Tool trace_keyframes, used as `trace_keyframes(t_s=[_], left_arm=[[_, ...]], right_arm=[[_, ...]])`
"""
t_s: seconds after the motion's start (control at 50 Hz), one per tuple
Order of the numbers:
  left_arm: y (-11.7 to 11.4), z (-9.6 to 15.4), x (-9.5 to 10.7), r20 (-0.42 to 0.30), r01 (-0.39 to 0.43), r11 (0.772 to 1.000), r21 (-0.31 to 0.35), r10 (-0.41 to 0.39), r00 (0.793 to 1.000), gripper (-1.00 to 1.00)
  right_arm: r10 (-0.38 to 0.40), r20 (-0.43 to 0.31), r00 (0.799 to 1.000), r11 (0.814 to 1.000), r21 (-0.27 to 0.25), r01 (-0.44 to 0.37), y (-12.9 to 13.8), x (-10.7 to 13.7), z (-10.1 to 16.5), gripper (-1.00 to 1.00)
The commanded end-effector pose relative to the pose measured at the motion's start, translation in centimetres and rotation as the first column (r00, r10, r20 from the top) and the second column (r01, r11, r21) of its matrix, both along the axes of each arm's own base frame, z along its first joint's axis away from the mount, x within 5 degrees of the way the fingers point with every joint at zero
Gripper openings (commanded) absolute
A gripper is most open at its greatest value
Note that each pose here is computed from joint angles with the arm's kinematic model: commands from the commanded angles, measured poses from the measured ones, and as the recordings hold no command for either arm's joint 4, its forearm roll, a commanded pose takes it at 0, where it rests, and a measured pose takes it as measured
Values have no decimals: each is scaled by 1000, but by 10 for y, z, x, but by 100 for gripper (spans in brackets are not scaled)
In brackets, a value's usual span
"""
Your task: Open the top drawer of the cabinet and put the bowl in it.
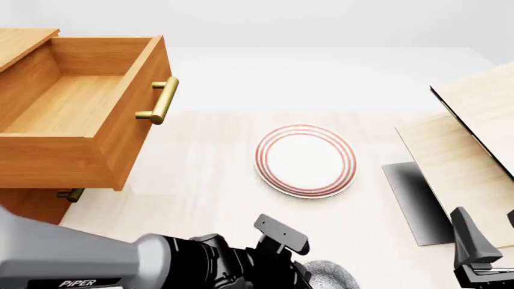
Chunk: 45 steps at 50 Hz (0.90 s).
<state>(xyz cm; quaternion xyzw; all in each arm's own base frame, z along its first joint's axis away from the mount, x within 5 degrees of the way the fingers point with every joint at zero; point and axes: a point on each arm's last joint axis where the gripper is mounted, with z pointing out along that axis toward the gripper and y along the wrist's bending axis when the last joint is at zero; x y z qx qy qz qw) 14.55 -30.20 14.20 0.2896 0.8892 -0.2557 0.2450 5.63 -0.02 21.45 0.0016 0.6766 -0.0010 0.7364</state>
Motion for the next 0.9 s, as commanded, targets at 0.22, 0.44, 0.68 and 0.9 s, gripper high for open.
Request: trace_keyframes(t_s=[0.22,0.44,0.68,0.9], left_arm=[[12,31,6,33,-27,998,-57,29,999,-100],[18,44,11,44,-41,997,-67,44,998,-100],[29,64,20,67,-70,994,-84,76,995,-100],[35,81,24,87,-77,992,-96,85,993,-100]], right_arm=[[0,0,1000,1000,0,0,0,0,0,100],[0,0,1000,1000,0,0,0,0,0,100],[0,0,1000,1000,0,0,0,0,0,100],[0,0,1000,1000,0,0,0,0,0,100]])
